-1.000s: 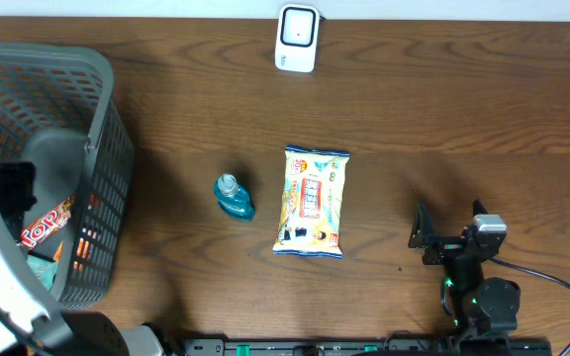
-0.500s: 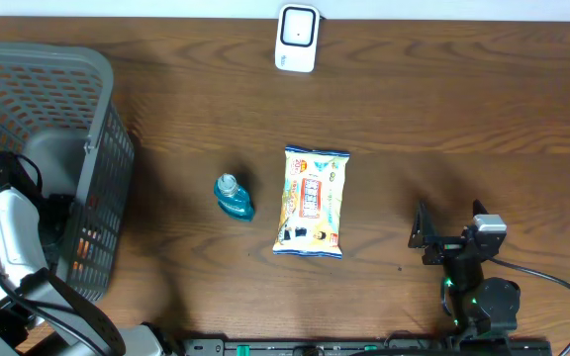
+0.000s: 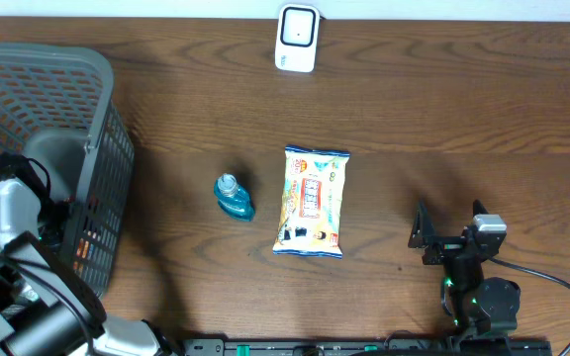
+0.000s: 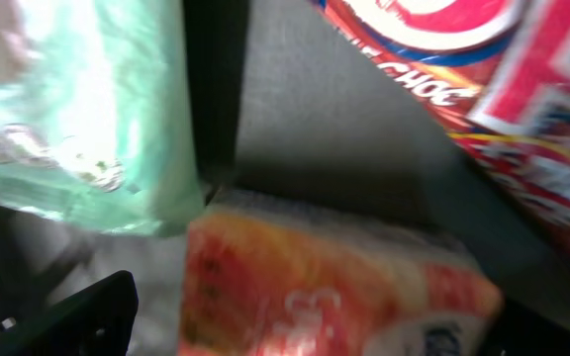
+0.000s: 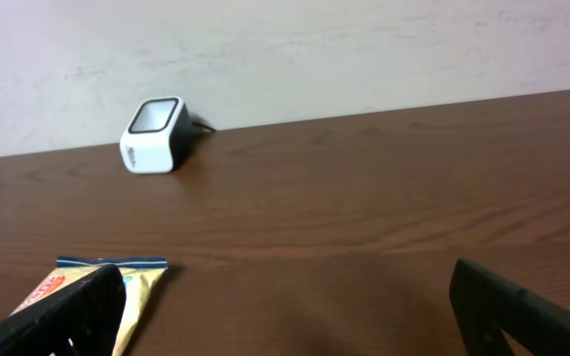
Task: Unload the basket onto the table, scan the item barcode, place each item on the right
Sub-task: 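Reach the left gripper into the basket toward the next item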
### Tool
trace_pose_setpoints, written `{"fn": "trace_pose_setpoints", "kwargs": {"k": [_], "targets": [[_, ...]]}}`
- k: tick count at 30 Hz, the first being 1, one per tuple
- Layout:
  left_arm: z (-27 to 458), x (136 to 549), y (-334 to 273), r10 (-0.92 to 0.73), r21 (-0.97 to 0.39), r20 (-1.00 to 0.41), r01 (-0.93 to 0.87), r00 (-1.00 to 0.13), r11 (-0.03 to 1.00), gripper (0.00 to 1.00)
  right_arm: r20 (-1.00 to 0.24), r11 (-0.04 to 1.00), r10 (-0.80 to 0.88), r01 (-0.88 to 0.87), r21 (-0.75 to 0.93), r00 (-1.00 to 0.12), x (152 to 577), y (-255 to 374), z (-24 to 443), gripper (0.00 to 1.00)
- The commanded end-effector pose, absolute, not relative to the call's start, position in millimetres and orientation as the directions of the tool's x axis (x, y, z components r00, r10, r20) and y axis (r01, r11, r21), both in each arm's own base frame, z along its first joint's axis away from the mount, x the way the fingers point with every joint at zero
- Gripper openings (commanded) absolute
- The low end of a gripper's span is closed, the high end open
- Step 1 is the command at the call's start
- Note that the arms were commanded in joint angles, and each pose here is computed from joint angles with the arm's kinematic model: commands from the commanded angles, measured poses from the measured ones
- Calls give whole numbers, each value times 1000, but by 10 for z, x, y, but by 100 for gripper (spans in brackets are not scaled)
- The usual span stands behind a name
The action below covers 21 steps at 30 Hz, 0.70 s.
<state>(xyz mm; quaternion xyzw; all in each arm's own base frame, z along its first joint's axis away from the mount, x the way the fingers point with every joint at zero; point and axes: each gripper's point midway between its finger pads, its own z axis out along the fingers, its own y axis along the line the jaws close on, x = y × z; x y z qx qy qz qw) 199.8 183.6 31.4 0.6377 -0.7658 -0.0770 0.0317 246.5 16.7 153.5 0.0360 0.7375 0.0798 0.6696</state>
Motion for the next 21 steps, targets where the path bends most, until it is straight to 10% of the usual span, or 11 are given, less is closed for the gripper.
{"fn": "trace_pose_setpoints", "kwargs": {"k": [1,10,21], "targets": [[140,1882,1799,-981,223,2,-957,-192,188,99,-984,987,145,-53,151,-105,2465,168,1518,99],[75,1886,1748,-981,224,42,-955,-188,192,60,-984,987,145,-53,151,-105,2465,168,1518,99],[1057,2287,1989,-979,62,-96,-983,-180,175,56,-984,987,144,-53,151,-105,2465,168,1518,99]]}}
